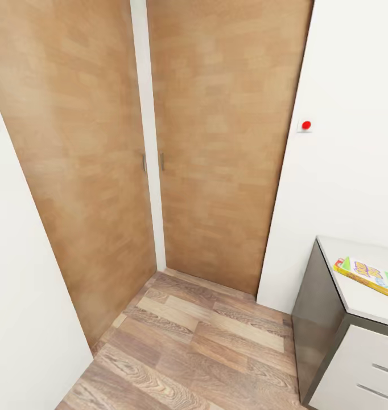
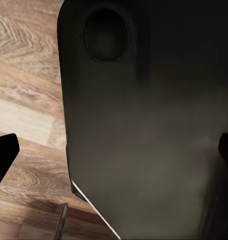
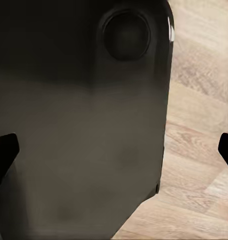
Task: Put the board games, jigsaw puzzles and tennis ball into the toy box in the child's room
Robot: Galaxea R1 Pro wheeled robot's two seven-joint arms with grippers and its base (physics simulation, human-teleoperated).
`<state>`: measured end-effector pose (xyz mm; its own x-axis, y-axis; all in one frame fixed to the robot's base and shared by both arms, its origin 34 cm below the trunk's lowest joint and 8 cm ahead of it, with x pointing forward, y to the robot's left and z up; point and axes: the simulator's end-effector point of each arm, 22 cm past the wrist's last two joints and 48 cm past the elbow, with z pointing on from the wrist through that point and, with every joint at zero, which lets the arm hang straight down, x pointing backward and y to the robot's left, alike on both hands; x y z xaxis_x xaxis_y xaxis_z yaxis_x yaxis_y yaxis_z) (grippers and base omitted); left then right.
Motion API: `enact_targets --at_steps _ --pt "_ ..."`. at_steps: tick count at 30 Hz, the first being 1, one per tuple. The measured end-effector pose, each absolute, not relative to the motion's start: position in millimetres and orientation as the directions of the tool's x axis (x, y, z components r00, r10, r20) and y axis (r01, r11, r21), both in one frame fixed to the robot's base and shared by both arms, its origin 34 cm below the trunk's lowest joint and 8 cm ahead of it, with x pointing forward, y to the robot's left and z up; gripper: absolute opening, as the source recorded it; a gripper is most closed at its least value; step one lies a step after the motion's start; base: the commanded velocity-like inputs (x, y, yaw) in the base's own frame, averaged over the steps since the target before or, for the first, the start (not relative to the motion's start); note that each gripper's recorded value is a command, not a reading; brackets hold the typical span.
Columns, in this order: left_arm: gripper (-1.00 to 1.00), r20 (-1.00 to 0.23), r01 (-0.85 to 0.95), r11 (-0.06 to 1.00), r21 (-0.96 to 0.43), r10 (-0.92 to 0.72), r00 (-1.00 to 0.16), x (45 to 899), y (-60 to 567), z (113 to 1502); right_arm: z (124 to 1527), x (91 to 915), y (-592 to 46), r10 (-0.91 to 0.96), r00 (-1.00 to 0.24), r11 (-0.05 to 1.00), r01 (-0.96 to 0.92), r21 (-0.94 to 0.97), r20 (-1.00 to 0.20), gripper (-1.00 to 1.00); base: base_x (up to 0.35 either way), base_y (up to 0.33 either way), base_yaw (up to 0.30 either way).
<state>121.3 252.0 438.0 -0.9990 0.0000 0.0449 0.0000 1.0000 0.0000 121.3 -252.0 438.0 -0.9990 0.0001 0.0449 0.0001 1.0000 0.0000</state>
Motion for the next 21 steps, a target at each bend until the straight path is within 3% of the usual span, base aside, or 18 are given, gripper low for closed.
enact_targets --at_steps 16,21 --pt "1.00 0.042 -0.010 0.999 -0.032 -0.009 -0.999 118 227 439 438 130 -221 0.024 -0.999 0.999 0.025 0.036 0.021 1.00 0.000 0.000 -0.001" --pt "1.00 0.040 -0.010 0.999 -0.032 -0.008 -0.999 118 228 439 438 133 -221 0.025 -1.000 0.999 0.025 0.036 0.008 1.00 0.000 0.000 -0.133"
